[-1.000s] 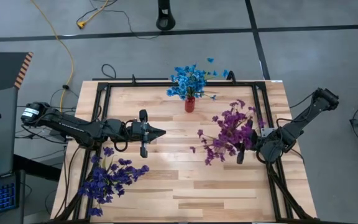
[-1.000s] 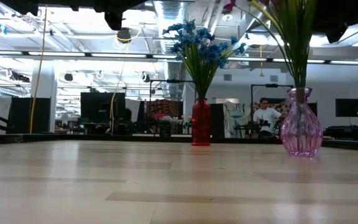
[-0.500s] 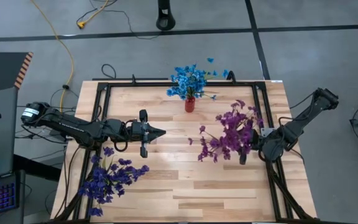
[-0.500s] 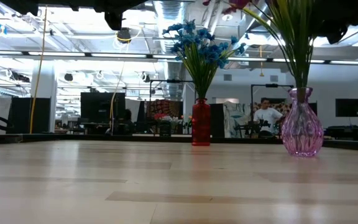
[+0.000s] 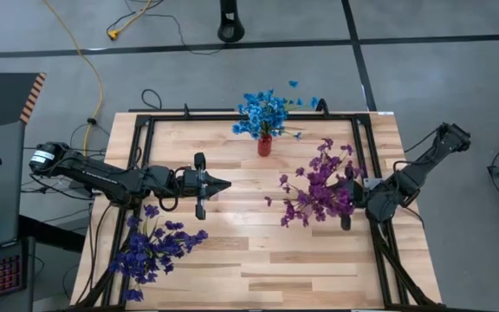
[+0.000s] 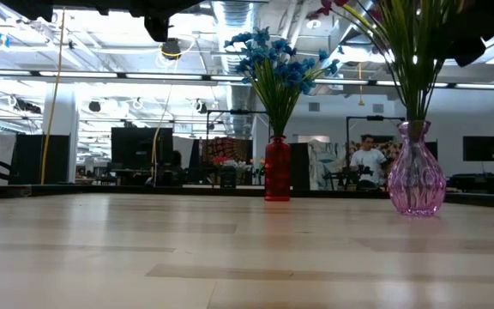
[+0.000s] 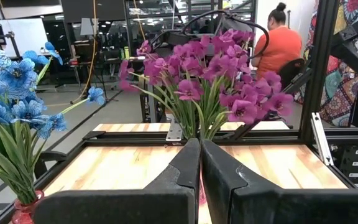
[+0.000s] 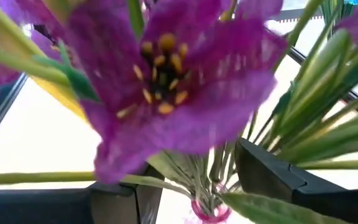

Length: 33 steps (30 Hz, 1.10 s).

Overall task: Sort flowers into vase by color
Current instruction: Put the violet flowers into the violet vase, then return to Home Position

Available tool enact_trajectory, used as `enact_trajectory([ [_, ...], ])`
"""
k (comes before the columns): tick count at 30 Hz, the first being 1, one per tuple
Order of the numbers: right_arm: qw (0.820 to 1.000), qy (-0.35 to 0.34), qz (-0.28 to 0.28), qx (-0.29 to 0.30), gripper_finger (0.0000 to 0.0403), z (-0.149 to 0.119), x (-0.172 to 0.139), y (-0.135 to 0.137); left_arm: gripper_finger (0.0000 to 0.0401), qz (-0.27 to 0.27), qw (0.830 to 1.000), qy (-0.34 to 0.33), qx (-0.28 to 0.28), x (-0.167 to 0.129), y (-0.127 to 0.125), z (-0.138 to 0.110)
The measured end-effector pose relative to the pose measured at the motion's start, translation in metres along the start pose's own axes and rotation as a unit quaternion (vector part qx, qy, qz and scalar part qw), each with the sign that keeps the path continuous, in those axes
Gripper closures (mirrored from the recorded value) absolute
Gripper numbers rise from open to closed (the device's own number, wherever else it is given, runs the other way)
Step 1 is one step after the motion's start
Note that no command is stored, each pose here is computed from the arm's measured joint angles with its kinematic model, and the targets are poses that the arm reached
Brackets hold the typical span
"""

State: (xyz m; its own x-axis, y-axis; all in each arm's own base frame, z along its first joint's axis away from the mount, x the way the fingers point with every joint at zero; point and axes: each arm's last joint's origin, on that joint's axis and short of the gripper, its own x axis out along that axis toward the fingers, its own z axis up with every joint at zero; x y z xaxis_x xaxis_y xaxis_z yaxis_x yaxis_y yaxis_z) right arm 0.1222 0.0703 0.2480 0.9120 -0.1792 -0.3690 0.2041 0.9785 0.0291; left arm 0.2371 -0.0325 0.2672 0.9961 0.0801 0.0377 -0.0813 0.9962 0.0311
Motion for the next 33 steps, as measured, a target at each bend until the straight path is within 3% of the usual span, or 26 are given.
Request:
enact_trajectory([
  [6,0.999,0.028,-0.007,-0.027,0.0184,-0.007,-0.005,-0.008,0.0401,0.000,1.000,0.000,0.000,0.000,0.000,0.000],
  [13,0.998,0.041,0.041,-0.018,0.0184,-0.006,-0.011,-0.012,0.0401,0.000,1.000,0.000,0.000,0.000,0.000,0.000],
  [29,0.997,0.055,0.047,-0.025,0.0184,-0.012,-0.028,-0.032,0.0401,0.001,1.000,-0.007,0.018,-0.003,0.001,0.004],
  [33,0.997,0.058,0.057,0.005,0.0185,-0.006,-0.038,-0.039,0.0401,0.016,0.999,-0.004,0.042,-0.009,0.003,0.008],
])
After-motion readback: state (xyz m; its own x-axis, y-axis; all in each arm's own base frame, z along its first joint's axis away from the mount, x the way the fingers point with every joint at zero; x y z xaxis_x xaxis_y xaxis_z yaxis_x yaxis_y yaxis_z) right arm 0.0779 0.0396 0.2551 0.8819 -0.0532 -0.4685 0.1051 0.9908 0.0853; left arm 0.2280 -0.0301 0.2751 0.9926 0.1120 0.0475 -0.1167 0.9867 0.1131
